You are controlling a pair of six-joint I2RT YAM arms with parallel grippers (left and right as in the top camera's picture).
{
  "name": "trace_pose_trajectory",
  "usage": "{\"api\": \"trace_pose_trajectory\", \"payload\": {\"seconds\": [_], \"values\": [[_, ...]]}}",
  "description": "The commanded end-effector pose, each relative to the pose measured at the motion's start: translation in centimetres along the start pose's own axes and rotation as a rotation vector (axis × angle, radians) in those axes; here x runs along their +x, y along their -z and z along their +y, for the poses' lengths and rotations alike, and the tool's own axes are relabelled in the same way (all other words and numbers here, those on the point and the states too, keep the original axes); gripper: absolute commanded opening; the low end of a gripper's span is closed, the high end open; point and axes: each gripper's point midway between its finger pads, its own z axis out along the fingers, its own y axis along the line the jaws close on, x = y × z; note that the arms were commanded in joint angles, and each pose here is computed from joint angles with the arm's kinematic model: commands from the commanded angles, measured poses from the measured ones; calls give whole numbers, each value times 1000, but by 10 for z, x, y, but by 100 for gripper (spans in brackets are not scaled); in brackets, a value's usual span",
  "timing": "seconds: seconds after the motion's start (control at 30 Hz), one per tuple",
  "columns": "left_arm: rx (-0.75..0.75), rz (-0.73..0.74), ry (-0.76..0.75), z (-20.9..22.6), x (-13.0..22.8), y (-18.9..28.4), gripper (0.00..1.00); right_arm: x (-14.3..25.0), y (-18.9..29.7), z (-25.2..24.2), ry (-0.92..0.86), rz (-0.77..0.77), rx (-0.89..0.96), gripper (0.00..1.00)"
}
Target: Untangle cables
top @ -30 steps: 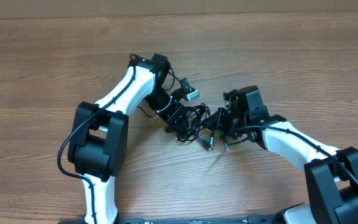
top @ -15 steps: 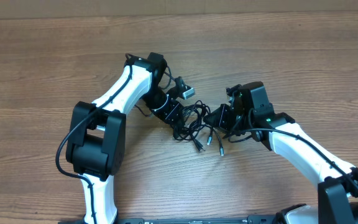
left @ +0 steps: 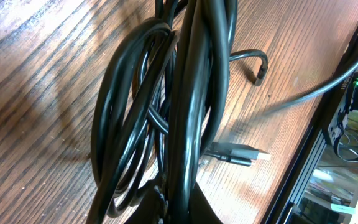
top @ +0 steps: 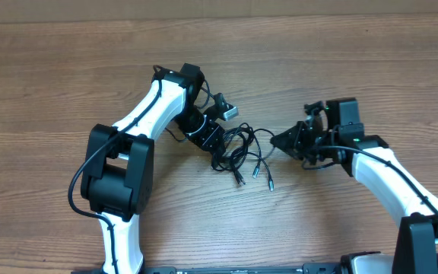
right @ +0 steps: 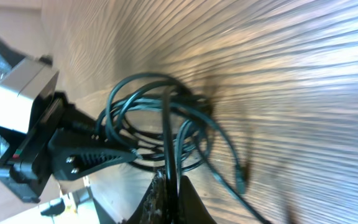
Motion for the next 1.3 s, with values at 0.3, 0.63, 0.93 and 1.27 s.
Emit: {"api": "trace_pose_trajectory", "payload": {"seconds": [0.3,0.63,0.93,1.27], "values": [[-27,-1,7,7,1,4,4,-35,26,-40,-36,-181,229,52],[-29,-6,2,7,0,4,4,-33,31,-29,-44,-148,206,85],[-28,-6,2,7,0,4,4,-7,21,36,166,13,-76,82],[-3,-19,2,3,-2,4,4,10,6,44,213,55,-55,80]]}}
